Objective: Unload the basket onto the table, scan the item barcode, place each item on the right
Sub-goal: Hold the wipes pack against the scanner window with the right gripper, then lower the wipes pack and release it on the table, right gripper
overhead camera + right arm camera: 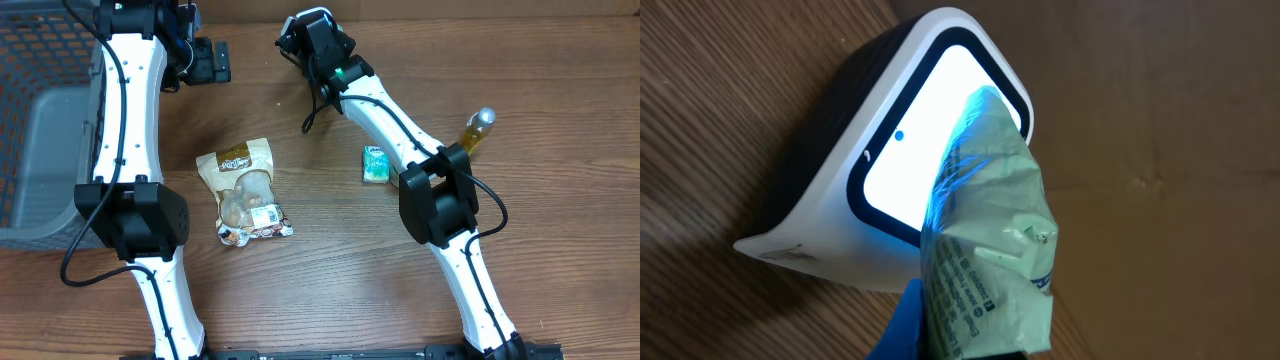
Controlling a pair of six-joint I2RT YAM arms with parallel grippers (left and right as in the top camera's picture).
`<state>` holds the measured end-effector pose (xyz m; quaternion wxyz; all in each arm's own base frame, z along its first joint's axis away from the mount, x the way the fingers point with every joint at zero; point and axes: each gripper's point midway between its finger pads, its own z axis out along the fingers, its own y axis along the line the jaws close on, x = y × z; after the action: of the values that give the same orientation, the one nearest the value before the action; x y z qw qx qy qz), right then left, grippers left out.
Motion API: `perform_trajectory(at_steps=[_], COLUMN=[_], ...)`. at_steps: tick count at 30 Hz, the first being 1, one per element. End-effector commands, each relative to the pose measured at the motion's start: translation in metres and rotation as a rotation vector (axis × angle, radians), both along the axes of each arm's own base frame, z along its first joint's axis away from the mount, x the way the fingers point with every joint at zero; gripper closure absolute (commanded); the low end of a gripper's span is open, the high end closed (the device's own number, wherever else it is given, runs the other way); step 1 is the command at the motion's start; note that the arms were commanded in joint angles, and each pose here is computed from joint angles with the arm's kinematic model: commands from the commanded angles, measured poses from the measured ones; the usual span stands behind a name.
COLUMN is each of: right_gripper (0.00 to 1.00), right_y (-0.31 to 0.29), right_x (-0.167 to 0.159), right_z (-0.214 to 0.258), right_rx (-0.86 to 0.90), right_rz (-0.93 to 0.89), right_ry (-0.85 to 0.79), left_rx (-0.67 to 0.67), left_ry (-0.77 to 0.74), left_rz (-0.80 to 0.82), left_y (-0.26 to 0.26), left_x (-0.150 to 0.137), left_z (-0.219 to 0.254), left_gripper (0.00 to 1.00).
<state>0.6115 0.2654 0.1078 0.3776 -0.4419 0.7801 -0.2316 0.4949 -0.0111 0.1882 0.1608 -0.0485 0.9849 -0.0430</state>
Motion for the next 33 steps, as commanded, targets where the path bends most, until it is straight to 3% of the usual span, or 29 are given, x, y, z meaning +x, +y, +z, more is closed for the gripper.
perform_trajectory(at_steps=[1, 8, 16, 19, 27, 33], right_gripper=[0.96, 0.96, 0.96, 0.96, 0.96, 0.96], right_y=[0.014, -0.001, -0.025, -0.032, -0.019, -0.033], right_x=[-0.002, -0.002, -0.046, -0.075, -0.208, -0.254], right_z=[0.018, 0.091, 0.112, 0.101, 0.054, 0.051], right_rx=[0.089, 0.202, 0.259, 0.304, 0.444, 0.382], right_rz=[0.047, -0.01, -0.123, -0.184, -0.24, -0.299], right_ry=[-0.004, -0.103, 0.036, 0.167, 0.839, 1.027], left_rx=[0.008, 0.008, 0.008, 0.008, 0.008, 0.008], left_ry=[-0.018, -0.018, -0.018, -0.018, -0.018, -0.018], left_rz=[0.005, 0.005, 0.005, 0.005, 0.005, 0.005], left_y=[0.001, 0.001, 0.001, 0.001, 0.001, 0.001], left_x=[0.0, 0.0, 0.0, 0.0, 0.0, 0.0], left_z=[0.008, 0.008, 0.008, 0.008, 0.008, 0.008], left_gripper=[0.0, 0.0, 0.0, 0.0, 0.0, 0.0])
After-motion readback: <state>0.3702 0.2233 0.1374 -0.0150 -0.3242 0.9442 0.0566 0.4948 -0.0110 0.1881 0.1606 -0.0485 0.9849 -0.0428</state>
